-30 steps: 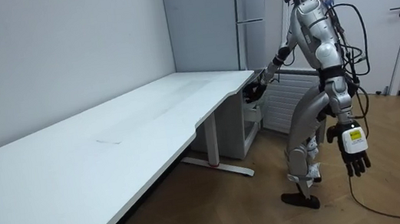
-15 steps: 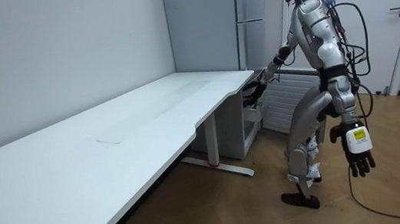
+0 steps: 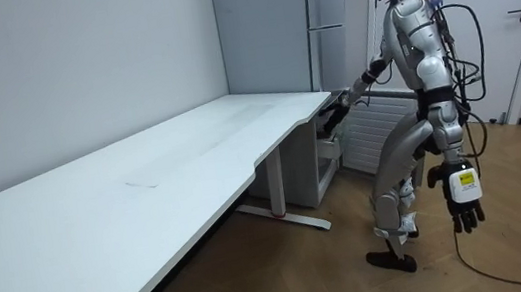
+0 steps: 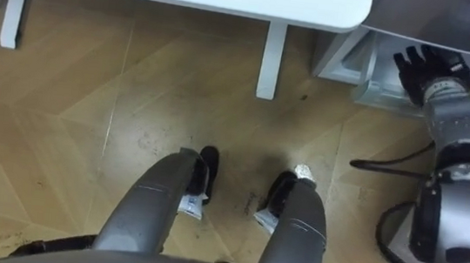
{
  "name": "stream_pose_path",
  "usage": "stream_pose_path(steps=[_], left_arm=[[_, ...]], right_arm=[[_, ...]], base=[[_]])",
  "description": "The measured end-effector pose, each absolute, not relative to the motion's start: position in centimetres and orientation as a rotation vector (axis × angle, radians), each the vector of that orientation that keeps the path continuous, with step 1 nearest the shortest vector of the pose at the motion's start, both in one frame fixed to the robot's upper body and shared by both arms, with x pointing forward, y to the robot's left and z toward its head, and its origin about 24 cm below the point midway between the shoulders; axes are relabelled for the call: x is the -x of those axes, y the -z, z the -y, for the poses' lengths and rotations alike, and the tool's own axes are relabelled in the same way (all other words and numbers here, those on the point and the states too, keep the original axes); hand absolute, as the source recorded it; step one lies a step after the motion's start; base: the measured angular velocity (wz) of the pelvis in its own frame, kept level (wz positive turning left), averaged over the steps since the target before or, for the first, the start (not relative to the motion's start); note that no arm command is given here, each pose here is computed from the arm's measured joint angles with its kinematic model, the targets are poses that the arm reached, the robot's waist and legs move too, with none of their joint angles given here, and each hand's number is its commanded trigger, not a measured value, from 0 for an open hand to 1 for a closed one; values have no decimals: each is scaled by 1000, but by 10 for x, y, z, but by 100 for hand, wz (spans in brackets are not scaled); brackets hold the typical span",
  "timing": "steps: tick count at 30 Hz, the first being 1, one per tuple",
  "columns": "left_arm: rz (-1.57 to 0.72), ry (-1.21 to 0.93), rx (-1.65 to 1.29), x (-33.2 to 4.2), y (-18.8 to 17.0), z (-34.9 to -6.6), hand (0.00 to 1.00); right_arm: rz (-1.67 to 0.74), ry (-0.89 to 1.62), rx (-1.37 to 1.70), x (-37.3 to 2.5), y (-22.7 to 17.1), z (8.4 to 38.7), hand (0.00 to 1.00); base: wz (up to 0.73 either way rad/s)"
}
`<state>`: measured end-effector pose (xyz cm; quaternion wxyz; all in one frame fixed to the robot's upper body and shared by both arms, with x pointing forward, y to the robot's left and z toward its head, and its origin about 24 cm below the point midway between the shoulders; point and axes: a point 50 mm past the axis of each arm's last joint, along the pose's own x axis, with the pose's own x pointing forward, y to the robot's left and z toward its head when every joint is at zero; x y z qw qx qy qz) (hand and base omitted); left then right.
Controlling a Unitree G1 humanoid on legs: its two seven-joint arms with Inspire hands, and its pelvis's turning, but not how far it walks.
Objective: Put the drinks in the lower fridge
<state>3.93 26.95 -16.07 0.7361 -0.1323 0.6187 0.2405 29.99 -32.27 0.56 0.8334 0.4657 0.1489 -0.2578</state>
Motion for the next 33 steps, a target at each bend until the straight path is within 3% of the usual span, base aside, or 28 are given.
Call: stream_pose_path(steps=[19, 33], left_arm=[[-1364, -636, 353, -10, 157, -283, 0], [-1359, -627, 346, -10, 157, -285, 0]], right_arm=[[-414, 657, -905, -196, 61, 334, 0], [-457, 702, -924, -191, 73, 330, 0]], base=[[-14], [-3]])
